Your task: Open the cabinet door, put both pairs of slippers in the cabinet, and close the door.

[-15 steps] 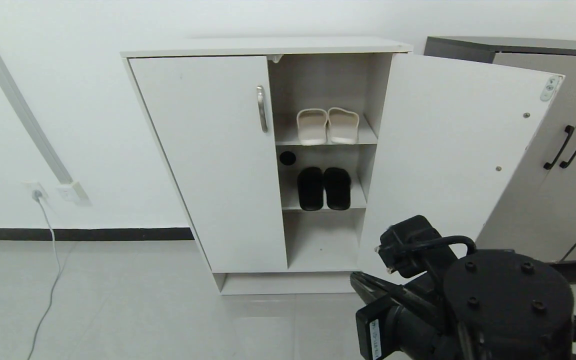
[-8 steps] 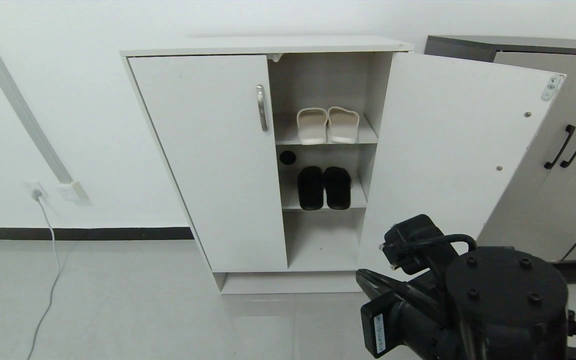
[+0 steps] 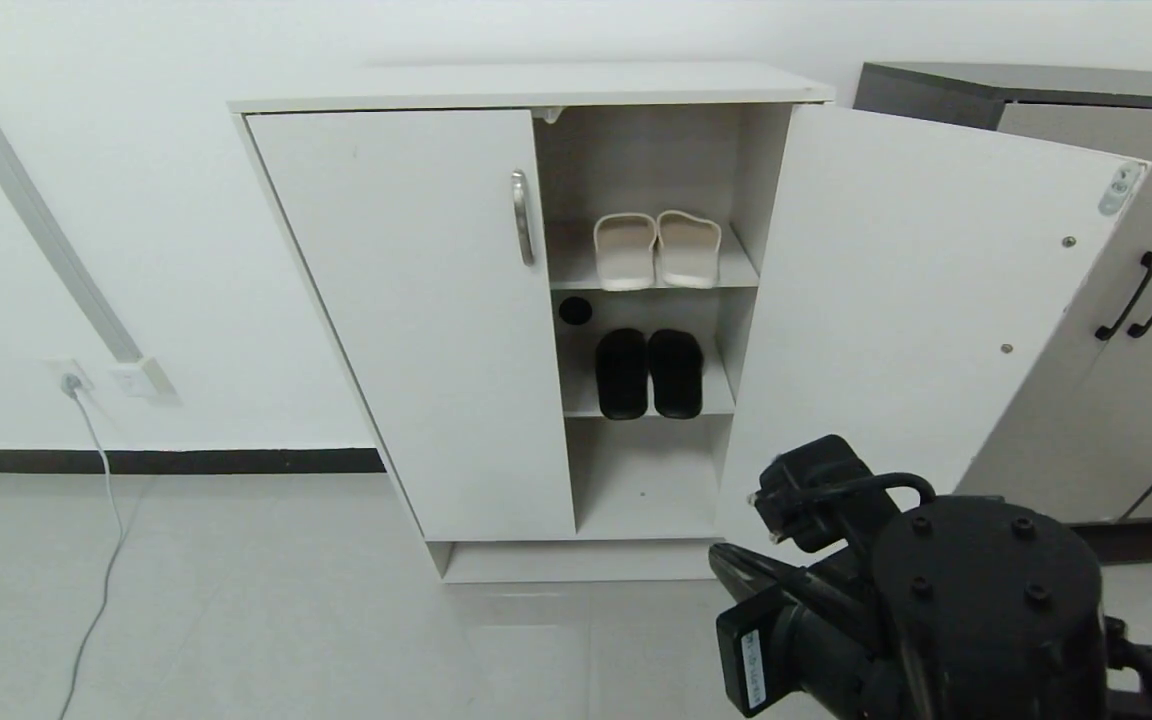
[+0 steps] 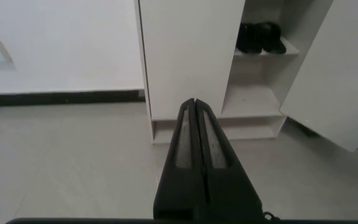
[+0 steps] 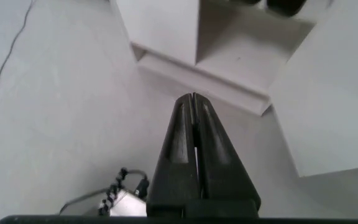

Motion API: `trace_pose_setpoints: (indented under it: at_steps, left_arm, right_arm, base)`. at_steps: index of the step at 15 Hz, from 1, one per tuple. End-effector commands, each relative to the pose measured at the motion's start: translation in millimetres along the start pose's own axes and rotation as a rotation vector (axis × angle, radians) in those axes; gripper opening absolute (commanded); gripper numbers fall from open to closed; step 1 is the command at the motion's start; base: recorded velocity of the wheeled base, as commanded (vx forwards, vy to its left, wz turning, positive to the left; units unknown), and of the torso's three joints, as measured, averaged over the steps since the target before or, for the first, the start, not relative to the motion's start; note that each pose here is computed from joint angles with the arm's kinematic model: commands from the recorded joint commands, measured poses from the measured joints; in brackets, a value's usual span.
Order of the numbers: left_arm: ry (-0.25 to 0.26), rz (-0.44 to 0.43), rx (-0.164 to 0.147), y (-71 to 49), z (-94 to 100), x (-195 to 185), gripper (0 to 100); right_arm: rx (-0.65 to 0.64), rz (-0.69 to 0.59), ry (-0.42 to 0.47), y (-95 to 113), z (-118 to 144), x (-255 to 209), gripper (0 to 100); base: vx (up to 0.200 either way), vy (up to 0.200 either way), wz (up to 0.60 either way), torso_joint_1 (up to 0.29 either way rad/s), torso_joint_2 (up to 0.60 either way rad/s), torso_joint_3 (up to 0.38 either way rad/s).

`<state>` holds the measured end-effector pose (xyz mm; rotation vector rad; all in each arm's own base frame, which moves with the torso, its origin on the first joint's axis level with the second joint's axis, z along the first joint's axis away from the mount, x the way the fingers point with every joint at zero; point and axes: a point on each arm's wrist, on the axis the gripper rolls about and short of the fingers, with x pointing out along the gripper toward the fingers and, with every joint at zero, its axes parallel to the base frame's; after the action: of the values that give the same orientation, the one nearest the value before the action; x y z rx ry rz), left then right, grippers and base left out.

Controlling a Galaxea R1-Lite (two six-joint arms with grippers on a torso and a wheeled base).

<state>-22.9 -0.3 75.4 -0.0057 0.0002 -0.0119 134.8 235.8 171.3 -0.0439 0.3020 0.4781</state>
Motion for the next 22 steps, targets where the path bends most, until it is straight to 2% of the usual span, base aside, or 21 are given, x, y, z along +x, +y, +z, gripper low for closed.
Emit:
trace_pose_setpoints:
  at_steps: [1, 11, 22]
  left_arm:
    - [-0.002, 0.000, 0.000, 0.0, 0.5, 0.0, 0]
    - [-0.002, 0.000, 0.000, 0.0, 0.5, 0.0, 0]
    - [-0.002, -0.002, 0.001, 0.0, 0.5, 0.0, 0]
  right_arm:
    - [-0.001, 0.002, 0.000, 1.2, -0.4, 0.4, 0]
    - [-0.012, -0.005, 0.005, 0.4, -1.6, 2.0, 0]
    - [-0.012, -0.028, 0.011, -4.4, -2.3, 7.4, 0]
  base:
    - [0.000, 0.000, 0.00, 0.056, -0.54, -0.378]
    - [0.000, 0.000, 0.00, 0.111, -0.48, -0.347]
    - [0.000, 0.000, 0.00, 0.191, -0.50, -0.315]
